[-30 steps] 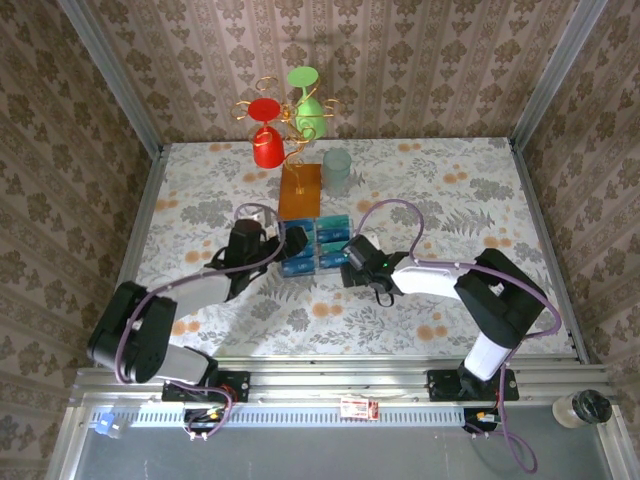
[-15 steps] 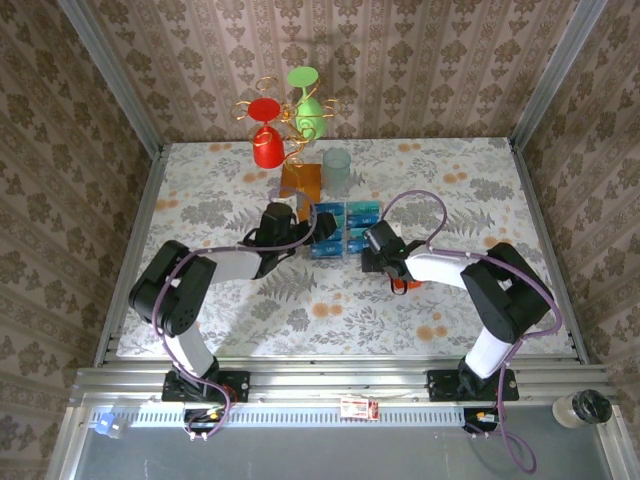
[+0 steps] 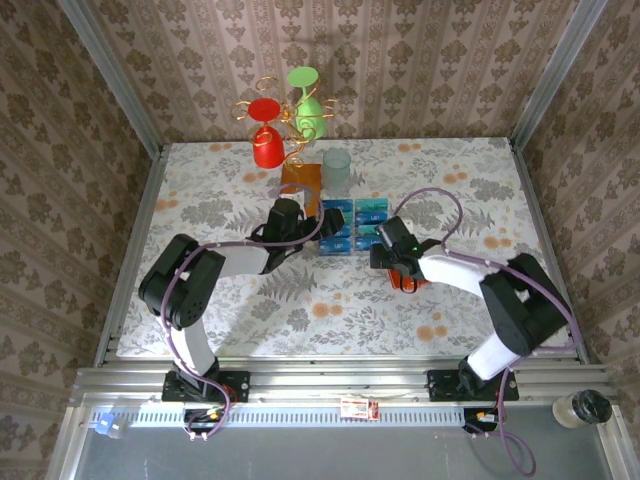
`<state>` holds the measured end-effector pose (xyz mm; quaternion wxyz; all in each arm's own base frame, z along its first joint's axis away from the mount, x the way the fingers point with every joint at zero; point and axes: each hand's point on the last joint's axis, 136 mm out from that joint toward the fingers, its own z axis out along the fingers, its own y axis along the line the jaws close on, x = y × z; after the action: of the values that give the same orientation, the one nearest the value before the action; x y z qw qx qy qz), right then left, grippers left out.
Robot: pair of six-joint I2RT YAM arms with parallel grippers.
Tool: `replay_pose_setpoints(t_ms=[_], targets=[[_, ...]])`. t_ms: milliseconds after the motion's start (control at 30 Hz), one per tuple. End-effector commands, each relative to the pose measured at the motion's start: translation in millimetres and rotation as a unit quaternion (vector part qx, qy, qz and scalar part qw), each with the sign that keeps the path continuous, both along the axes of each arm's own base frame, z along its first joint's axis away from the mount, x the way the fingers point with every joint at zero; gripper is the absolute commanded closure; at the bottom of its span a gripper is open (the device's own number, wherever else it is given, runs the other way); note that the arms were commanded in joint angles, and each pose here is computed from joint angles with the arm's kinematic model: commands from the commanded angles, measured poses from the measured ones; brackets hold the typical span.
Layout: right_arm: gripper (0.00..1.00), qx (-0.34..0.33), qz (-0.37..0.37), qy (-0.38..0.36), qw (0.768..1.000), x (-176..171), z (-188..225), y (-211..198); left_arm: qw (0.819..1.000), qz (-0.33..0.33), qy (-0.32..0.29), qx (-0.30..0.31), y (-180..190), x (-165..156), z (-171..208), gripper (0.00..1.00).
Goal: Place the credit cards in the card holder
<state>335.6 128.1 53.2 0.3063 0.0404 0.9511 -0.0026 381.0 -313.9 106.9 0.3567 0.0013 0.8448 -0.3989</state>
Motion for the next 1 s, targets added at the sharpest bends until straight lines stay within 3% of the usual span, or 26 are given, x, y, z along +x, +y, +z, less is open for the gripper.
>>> replay_pose_setpoints(t_ms=[0, 167, 300, 467, 633, 767, 833, 967], targets=[[0.11, 0.023, -0.013, 0.0, 1.0, -20, 16, -8, 1.0, -0.014, -0.026, -0.003, 1, 2, 25, 0.0], [0.11, 0.083, -0.037, -0.005, 0.996, -48, 33, -17, 0.999, -0.015, -0.04, 0.003, 16, -4, 38, 0.0], [0.12, 0.171, -0.061, 0.015, 0.983, -70, 34, -14, 0.999, -0.015, -0.047, 0.019, 29, -14, 46, 0.0], [0.2, 0.305, -0.102, 0.029, 0.946, -89, 28, 0, 0.998, -0.003, -0.053, 0.032, 47, -32, 55, 0.0], [0.39, 0.416, -0.15, 0.033, 0.896, -93, 20, 12, 0.998, 0.004, -0.046, 0.037, 63, -58, 54, 0.0], [0.46, 0.453, -0.178, 0.033, 0.873, -90, 14, 15, 0.998, 0.004, -0.045, 0.041, 67, -78, 52, 0.0], [0.51, 0.458, -0.186, 0.031, 0.869, -87, 12, 15, 0.998, 0.002, -0.042, 0.041, 67, -87, 49, 0.0], [0.52, 0.462, -0.194, 0.032, 0.865, -82, 9, 16, 0.998, 0.002, -0.037, 0.044, 68, -98, 43, 0.0]])
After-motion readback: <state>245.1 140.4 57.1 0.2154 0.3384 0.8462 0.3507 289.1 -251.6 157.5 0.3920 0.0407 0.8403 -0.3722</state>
